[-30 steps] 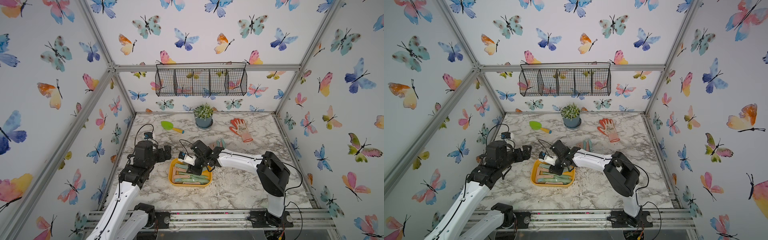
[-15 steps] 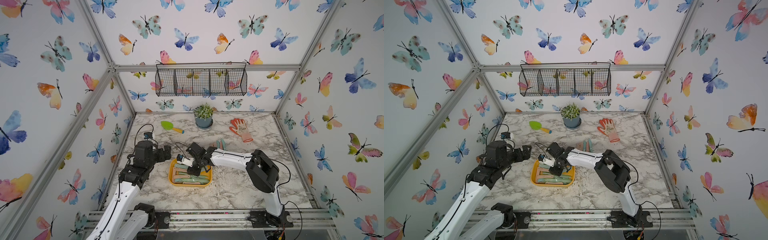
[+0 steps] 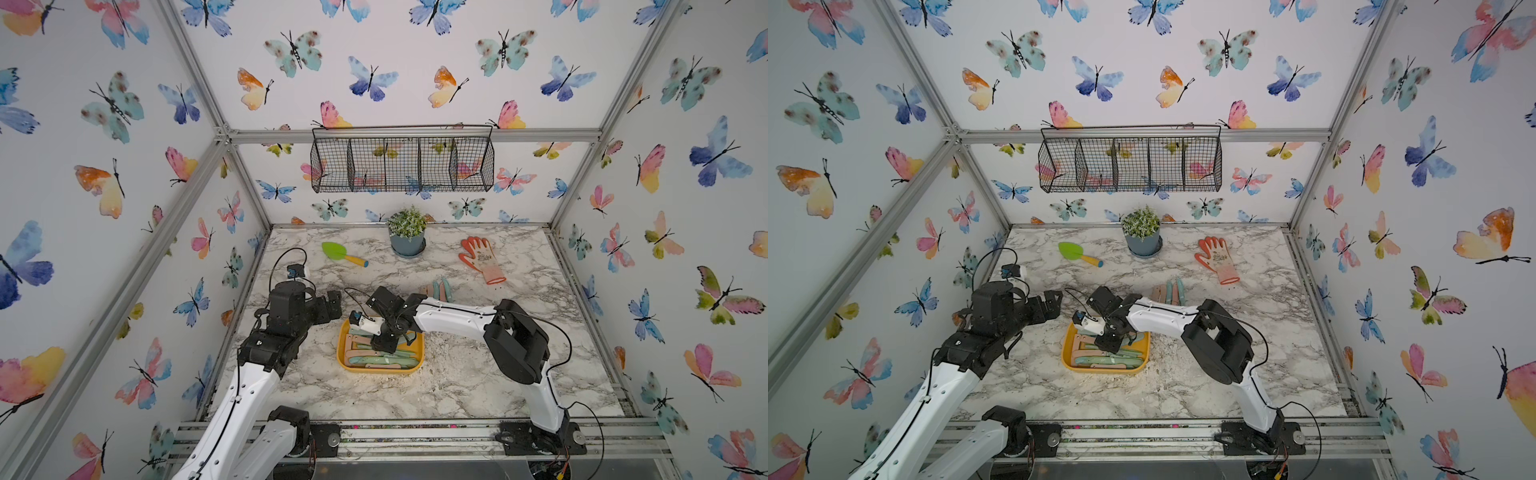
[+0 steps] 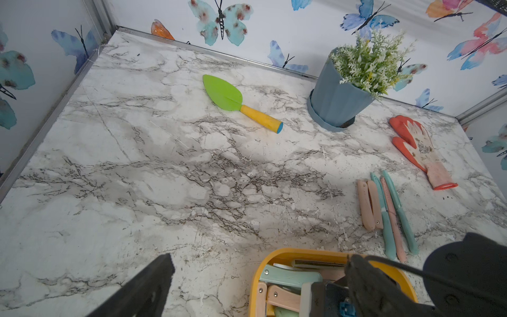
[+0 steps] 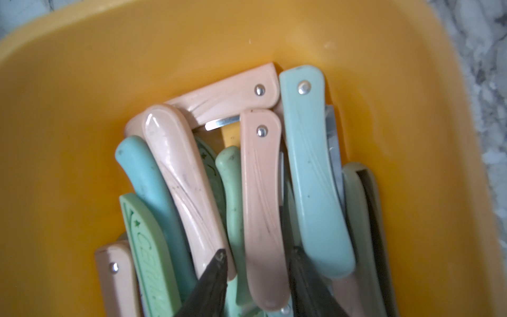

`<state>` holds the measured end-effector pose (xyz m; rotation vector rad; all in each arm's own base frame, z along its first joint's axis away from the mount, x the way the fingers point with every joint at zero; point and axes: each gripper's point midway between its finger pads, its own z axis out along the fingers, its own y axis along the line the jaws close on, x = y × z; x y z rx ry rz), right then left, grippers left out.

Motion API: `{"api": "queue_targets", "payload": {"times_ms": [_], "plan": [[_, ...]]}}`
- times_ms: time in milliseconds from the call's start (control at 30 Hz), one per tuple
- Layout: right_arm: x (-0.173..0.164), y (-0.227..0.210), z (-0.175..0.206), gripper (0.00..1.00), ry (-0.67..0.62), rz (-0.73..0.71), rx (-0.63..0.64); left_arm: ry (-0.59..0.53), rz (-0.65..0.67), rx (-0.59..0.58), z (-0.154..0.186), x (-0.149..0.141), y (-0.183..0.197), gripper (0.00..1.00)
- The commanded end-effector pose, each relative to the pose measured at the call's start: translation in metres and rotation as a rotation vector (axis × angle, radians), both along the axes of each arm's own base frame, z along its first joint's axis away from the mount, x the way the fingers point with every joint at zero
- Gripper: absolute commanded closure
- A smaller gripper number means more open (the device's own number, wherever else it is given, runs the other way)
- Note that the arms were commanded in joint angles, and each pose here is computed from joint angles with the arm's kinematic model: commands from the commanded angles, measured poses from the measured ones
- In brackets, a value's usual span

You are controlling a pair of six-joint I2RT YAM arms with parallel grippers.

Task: Take the fruit knife out of the storage box
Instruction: Pick up the fruit knife from the storage box.

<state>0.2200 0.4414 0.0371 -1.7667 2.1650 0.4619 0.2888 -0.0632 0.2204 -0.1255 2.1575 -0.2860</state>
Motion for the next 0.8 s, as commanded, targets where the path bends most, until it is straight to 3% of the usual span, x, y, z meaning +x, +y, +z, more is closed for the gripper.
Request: {"api": "queue_targets", "payload": {"times_ms": [0, 767], "plan": [[-0.003, -0.003, -0.011, 0.59, 0.005, 0.003, -0.054, -0.017, 0.022, -0.001, 0.007, -0.001, 0.005, 0.02], [-0.006, -0.017, -0.025, 0.62, 0.025, -0.004, -0.147, -0.022, 0.027, 0.0, 0.008, -0.002, 0.006, 0.02]]}}
